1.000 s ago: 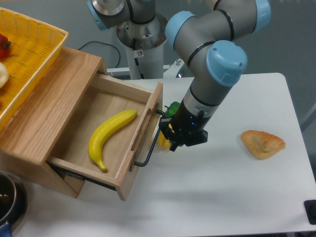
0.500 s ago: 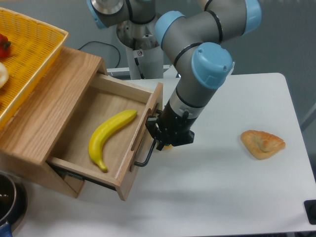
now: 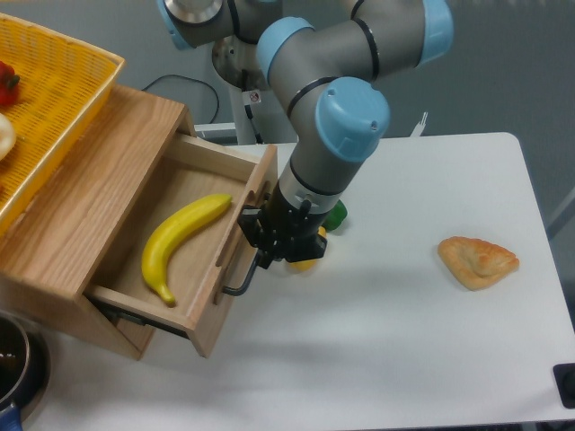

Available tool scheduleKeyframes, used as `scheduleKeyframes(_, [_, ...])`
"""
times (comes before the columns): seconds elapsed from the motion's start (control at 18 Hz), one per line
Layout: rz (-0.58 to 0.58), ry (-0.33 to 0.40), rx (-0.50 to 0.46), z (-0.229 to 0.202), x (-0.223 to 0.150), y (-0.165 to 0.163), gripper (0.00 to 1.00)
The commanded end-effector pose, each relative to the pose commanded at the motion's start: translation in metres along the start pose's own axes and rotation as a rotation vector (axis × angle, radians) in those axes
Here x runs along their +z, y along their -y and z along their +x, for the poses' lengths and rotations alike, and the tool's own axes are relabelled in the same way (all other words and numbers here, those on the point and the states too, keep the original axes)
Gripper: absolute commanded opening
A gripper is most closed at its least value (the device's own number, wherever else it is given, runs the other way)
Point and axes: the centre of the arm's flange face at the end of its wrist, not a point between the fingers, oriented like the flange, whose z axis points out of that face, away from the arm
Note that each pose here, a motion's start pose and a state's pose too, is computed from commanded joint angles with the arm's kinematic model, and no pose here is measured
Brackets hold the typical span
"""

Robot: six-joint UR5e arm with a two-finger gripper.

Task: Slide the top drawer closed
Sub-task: 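Push the drawer front with the gripper into the cabinet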

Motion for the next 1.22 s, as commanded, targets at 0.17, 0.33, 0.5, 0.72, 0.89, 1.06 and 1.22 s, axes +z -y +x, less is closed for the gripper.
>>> scheduleKeyframes(0.17, [-0.003, -0.004, -0.004, 0.013, 0.004, 0.004, 0.07])
scheduleKeyframes(0.33, [-0.011, -0.010, -0.002, 0.029, 0.011, 0.010, 0.07])
scheduleKeyframes(0.5, [-0.016, -0.014, -0.013, 0.044, 0.017, 0.016, 0.08])
scheduleKeyframes(0.72, [-0.022, -0.019, -0.010, 0.058, 0.022, 0.020, 0.08])
scheduleKeyframes(0.89, [-0.018, -0.031, -0.010, 0.069, 0.024, 0.024, 0.08])
scheduleKeyframes(1.06, [-0.008, -0.027, -0.011, 0.076, 0.024, 0.027, 0.08])
scheduleKeyframes(1.22, [-0.012, -0.030, -0.003, 0.085, 0.028, 0.029, 0.08])
